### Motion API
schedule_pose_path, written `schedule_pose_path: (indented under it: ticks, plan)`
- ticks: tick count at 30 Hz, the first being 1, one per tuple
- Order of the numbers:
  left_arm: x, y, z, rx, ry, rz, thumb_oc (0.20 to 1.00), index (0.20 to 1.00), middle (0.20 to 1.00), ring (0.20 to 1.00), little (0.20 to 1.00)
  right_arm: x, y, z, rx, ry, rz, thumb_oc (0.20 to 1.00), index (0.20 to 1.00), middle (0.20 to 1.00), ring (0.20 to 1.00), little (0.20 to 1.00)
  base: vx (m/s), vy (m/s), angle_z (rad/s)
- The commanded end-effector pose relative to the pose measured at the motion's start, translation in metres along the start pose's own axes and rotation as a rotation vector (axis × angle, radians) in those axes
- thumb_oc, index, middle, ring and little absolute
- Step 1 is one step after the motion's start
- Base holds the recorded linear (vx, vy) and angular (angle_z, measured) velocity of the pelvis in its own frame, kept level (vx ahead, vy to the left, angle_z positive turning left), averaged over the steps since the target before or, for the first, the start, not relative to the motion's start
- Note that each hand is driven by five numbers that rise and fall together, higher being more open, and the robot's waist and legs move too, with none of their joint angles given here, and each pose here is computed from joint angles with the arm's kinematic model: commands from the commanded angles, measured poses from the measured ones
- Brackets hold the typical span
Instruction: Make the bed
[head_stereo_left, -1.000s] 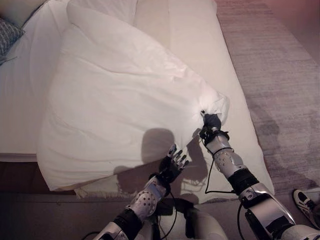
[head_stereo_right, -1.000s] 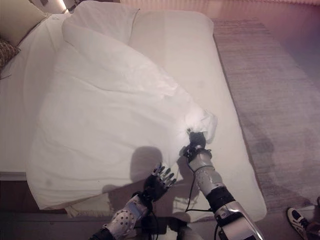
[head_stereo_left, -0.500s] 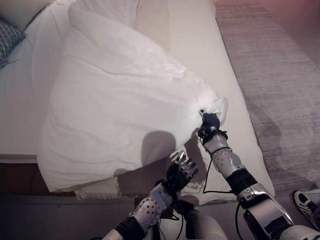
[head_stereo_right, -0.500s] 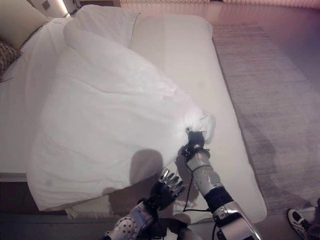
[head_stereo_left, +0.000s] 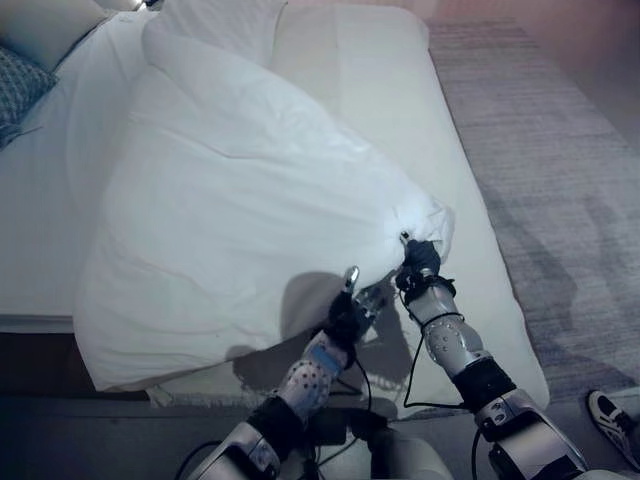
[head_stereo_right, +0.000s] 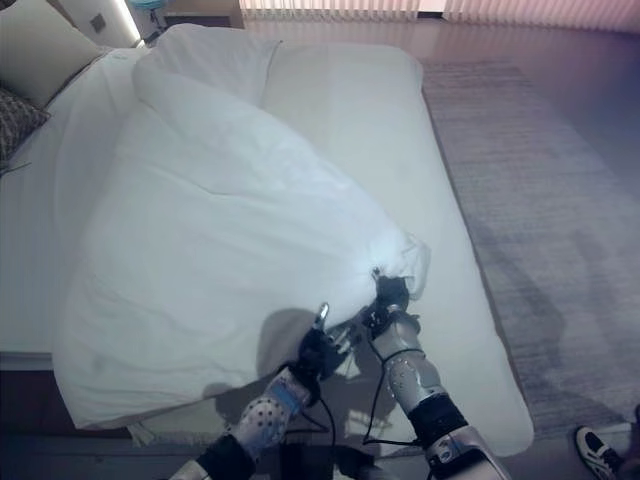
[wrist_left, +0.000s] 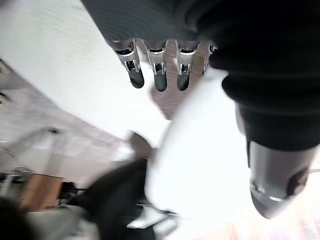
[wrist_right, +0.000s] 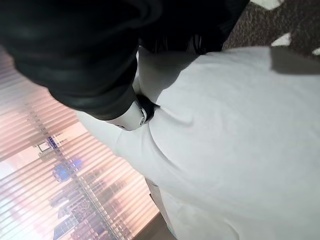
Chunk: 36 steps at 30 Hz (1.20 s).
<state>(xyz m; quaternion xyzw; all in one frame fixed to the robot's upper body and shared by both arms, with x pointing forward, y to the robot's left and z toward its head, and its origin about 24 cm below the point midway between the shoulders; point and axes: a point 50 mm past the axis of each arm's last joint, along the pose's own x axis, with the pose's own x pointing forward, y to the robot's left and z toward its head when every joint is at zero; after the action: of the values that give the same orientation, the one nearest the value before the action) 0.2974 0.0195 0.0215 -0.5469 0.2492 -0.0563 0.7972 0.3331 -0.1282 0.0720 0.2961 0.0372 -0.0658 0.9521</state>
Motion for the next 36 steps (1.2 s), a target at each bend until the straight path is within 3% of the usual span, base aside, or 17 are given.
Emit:
schedule_pose_path:
  ticks: [1, 14, 36]
  plan:
    - [0.016, -0.036, 0.011, -0.079, -0.112, -0.02, 1.0, 1.0, 1.0, 1.0, 1.0, -0.003, 0.016, 0.038, 0.1, -0.213, 0.071, 0.2, 0.2, 0.2, 0.2, 0.2, -0.01, -0.015, -0.07]
    - [0.016, -0.048, 0.077, -0.17, -0.428, 0.06, 1.0, 1.0, 1.0, 1.0, 1.0, -0.008, 0.006, 0.034, 0.111, -0.226, 0.005, 0.2, 0.2, 0.2, 0.2, 0.2, 0.0, -0.032, -0.05]
    - [-0.021, 0.02, 0.121, -0.241, -0.702, 0.262, 1.0, 1.0, 1.0, 1.0, 1.0, -0.016, -0.053, 0.024, 0.23, -0.261, -0.294, 0.2, 0.2, 0.2, 0.2, 0.2, 0.04, -0.042, 0.17]
